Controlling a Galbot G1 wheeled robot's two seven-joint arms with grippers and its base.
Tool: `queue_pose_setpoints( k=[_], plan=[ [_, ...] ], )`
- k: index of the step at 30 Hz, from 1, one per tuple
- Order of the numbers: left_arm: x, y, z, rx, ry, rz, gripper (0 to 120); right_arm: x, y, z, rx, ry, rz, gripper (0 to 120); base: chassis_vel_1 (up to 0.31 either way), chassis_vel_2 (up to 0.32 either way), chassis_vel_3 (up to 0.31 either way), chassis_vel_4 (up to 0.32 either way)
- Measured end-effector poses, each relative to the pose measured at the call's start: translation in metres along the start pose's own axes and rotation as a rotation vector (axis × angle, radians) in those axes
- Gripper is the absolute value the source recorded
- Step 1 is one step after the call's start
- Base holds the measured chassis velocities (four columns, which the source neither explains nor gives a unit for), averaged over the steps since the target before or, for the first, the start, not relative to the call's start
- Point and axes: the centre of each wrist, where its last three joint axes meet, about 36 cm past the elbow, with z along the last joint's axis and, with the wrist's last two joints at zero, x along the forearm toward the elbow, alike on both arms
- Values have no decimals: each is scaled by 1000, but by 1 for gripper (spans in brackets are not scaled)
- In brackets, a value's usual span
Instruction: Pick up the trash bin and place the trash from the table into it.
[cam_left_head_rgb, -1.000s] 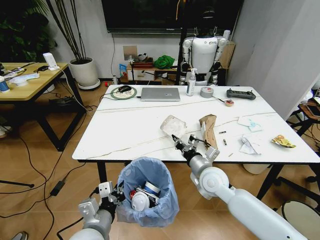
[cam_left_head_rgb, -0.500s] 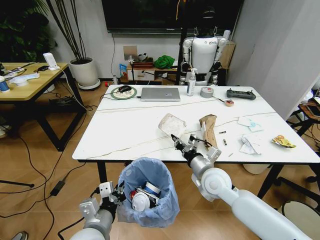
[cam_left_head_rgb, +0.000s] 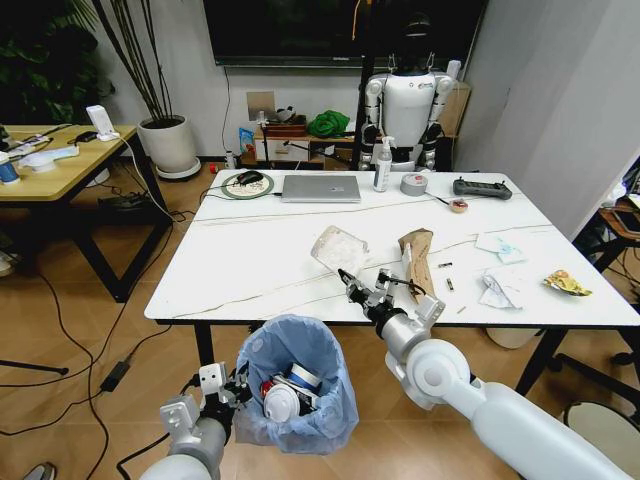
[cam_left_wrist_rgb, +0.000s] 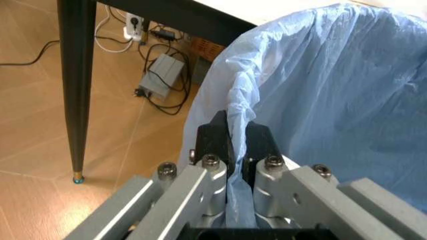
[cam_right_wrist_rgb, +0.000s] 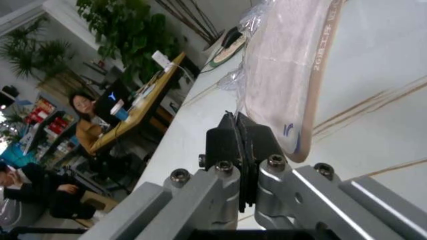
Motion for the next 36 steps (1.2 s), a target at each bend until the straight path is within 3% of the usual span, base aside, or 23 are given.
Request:
queue_pose_setpoints(
  k=[16,36],
  plan=[
    [-1,1,-2,3,-6,-3,0,44,34,-5,27,44,-112,0,0,0,0,0],
    [-2,0,-5,9,-18,-5,0,83,47,6,86,122,-224,0,0,0,0,0]
  ],
)
